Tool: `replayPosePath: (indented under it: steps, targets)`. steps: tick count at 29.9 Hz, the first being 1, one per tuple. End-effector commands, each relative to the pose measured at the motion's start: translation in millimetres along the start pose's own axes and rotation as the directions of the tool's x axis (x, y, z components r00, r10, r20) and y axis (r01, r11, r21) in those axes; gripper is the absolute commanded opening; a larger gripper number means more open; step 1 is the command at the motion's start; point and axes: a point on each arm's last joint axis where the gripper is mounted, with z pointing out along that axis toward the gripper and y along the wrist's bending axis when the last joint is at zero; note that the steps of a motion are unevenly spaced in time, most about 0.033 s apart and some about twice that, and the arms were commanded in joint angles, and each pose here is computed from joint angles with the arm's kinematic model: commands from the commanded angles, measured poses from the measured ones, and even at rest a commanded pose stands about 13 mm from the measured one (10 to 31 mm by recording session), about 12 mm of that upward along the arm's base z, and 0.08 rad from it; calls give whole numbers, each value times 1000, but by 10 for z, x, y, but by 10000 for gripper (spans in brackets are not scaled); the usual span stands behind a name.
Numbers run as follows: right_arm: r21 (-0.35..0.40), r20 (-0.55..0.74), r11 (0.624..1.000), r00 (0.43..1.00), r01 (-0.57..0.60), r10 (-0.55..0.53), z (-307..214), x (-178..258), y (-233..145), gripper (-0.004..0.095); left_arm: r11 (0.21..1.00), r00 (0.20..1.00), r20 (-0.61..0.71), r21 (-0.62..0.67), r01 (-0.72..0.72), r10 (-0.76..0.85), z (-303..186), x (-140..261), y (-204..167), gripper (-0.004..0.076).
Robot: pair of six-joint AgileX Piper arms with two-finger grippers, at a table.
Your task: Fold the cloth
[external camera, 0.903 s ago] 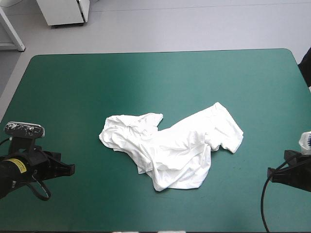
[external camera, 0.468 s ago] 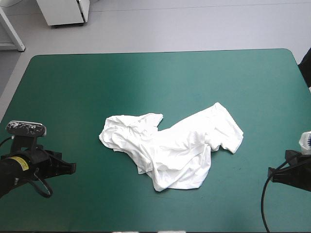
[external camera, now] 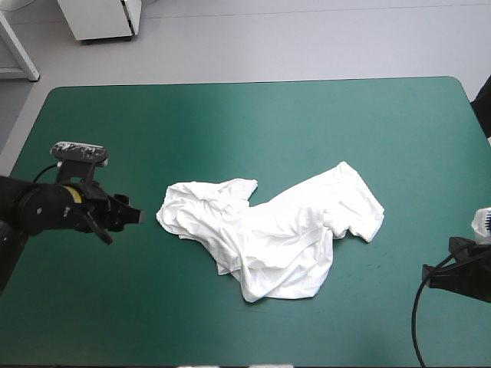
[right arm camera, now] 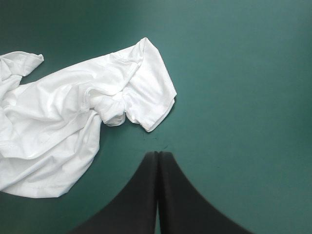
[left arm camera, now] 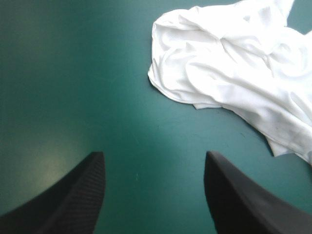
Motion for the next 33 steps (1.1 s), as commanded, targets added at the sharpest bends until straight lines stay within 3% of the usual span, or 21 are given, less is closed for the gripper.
replayPosePath:
  steps: [1,6,13,30,33]
  targets:
    - [-8,16,1000,1000,5,-5,-34,-55,10,-17,1000,998,-55,9,0,0,148,-224,-29,459]
    - [-34,13,999,1000,-3,4,-35,-53,34,-17,1000,987,-157,-3,-12,12,670,-471,-51,459]
    - [-39,13,999,1000,-5,5,-35,-52,39,-17,1000,984,-179,-5,-13,12,1192,-633,-74,459]
    - [-42,12,999,1000,-10,11,-35,-52,41,-17,996,916,-398,-46,-81,56,2265,-565,-51,459]
    - [-42,12,999,1000,-18,18,-35,-52,41,-17,997,913,-406,-33,-63,45,2349,-552,-70,414]
